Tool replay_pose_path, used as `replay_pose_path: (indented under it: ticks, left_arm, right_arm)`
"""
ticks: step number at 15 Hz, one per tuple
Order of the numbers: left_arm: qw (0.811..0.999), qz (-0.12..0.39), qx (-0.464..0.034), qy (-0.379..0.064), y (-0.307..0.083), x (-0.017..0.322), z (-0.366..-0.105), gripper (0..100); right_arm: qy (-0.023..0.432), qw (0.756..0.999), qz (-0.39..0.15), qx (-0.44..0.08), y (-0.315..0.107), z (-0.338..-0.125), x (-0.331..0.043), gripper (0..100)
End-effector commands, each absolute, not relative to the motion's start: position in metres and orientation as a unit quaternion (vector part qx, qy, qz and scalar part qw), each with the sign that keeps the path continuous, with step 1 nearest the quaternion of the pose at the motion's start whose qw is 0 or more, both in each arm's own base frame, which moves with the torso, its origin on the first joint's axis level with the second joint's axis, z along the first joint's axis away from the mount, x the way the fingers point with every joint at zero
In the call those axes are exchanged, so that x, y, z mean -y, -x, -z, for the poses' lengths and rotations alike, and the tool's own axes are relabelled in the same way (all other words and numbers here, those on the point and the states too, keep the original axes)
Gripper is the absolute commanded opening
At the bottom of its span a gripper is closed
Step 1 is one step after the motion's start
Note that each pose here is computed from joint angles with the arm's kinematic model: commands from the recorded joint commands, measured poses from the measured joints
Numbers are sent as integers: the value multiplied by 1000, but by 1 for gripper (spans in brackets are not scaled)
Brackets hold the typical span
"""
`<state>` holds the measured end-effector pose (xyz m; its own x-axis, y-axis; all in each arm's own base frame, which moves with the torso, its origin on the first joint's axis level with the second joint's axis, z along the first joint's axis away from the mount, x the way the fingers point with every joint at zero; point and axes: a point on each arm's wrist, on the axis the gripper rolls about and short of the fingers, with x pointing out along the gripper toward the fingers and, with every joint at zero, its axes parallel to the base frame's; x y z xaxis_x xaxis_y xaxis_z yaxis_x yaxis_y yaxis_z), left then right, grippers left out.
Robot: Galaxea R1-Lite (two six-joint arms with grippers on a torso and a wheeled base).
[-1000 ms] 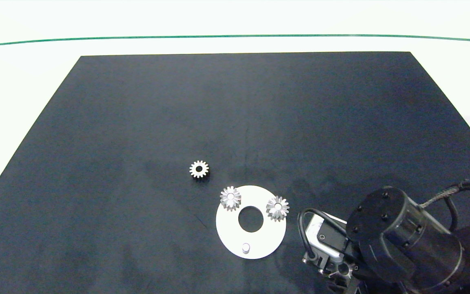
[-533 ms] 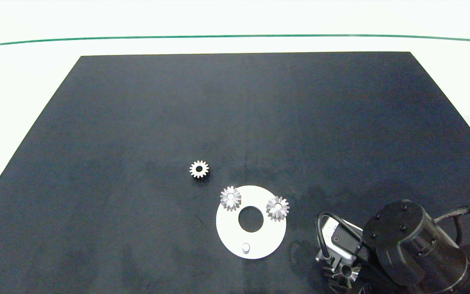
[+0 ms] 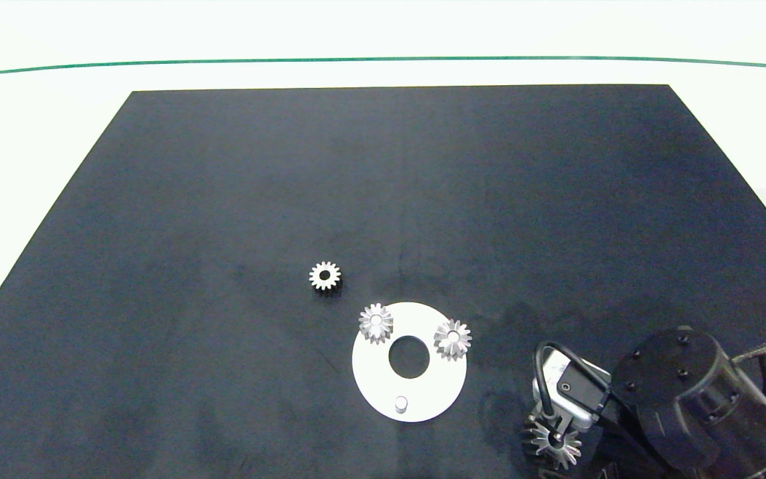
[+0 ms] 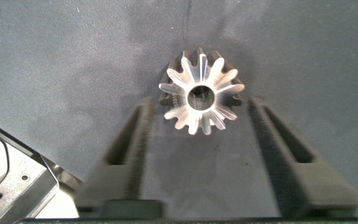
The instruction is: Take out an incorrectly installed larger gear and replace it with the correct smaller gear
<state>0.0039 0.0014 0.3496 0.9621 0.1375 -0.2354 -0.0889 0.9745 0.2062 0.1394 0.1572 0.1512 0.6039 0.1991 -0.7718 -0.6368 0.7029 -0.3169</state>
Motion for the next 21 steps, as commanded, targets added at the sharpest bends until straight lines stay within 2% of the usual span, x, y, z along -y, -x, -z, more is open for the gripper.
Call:
replay_pose_path:
  ticks: [1,4,6,7,9,11,12,13,15,16,18,19,21]
  left_arm:
    - [985,-56,-131,-97,-6,-2,-349,100]
    - [985,-46,-137,-94,-9,-2,-346,100]
    - [982,-23,-169,-75,-28,-2,-340,100]
    - [981,-3,-183,-69,-46,-1,-341,100]
    - [982,72,-156,-77,-90,14,-354,100]
    - [979,94,-169,-65,-133,28,-359,100]
    - [972,136,-183,-51,-166,52,-359,100]
    - [967,148,-199,-52,-188,67,-356,100]
    - [958,169,-217,-79,-206,101,-348,100]
    - [959,149,-225,-91,-218,110,-343,100]
    - [953,147,-243,-107,-241,128,-334,100]
    - [945,153,-263,-117,-249,136,-329,100]
    - [918,164,-329,-147,-256,151,-314,100]
  right_arm:
    - [281,860,-250,-345,-130,-165,-146,100]
    - [244,891,-247,-292,-116,-192,-123,100]
    - [219,912,-243,-248,-102,-210,-105,100]
    - [216,919,-243,-224,-97,-219,-98,100]
    - [219,932,-240,-161,-84,-242,-79,100]
    - [214,939,-240,-123,-73,-253,-67,100]
    - [206,944,-240,-95,-67,-266,-60,100]
    - [205,945,-239,-91,-67,-268,-60,100]
    - [202,946,-238,-87,-66,-270,-59,100]
    - [201,947,-238,-82,-65,-272,-58,100]
    - [209,945,-241,-69,-61,-274,-54,100]
    - [209,945,-241,-67,-61,-275,-54,100]
    - [209,945,-242,-66,-60,-275,-53,100]
